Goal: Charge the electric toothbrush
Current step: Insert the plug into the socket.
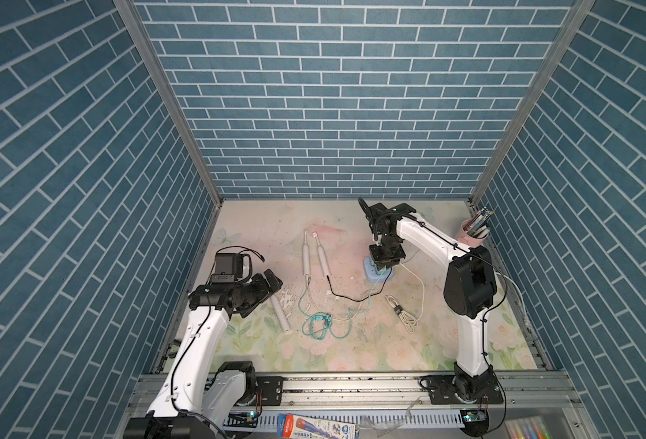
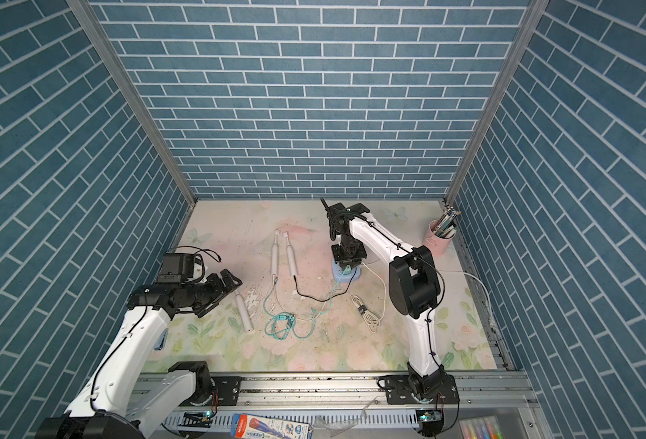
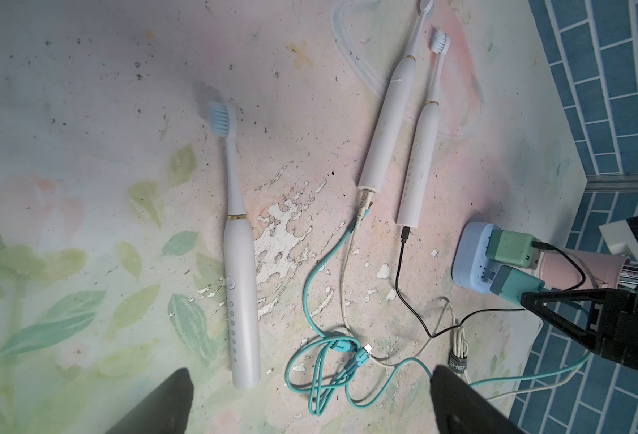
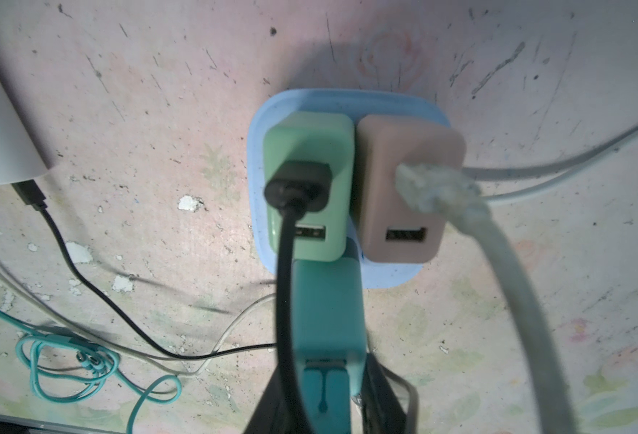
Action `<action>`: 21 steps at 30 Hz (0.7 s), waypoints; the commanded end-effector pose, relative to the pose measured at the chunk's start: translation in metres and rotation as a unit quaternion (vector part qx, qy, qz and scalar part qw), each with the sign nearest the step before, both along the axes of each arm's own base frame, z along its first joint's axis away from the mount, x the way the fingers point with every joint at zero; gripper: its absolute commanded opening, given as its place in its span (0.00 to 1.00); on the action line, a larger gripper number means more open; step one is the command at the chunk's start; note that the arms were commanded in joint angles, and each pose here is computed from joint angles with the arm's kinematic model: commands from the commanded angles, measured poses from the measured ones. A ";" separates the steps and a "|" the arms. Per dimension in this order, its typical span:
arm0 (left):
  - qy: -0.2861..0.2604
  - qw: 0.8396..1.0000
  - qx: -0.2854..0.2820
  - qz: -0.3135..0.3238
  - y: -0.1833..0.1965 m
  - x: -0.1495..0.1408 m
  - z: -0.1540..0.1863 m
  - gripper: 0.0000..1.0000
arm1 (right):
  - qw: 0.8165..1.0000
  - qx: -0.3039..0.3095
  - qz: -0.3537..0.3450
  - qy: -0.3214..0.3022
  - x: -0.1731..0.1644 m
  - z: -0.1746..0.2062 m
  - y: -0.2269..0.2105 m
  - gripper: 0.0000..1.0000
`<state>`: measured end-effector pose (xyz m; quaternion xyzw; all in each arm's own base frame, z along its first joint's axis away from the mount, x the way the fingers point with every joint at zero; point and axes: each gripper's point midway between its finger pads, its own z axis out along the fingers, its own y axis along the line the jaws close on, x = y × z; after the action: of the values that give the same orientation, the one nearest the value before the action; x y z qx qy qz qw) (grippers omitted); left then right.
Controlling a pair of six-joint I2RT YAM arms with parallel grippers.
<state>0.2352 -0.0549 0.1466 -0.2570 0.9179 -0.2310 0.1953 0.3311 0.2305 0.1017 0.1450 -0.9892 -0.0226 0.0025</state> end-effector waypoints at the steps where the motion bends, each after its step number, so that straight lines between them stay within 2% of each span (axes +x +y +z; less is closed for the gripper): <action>1: 0.002 1.000 -0.001 -0.003 0.001 -0.003 -0.002 1.00 | 0.999 -0.013 0.010 0.033 -0.005 -0.016 -0.003 0.00; 11: 0.003 1.000 -0.003 -0.002 0.001 -0.003 -0.002 1.00 | 0.997 -0.022 -0.005 0.069 -0.011 -0.027 -0.006 0.00; 13: 0.004 1.000 -0.004 -0.002 0.000 -0.003 -0.002 1.00 | 0.997 0.004 -0.009 0.077 -0.012 -0.025 0.003 0.00; 21: 0.003 1.000 -0.005 0.000 0.001 -0.002 -0.002 0.99 | 0.998 0.017 -0.009 0.052 -0.001 -0.004 0.008 0.00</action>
<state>0.2352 -0.0548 0.1470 -0.2591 0.9165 -0.2351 0.1942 0.3308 0.2376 0.1011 0.1342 -0.9890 -0.0481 0.0396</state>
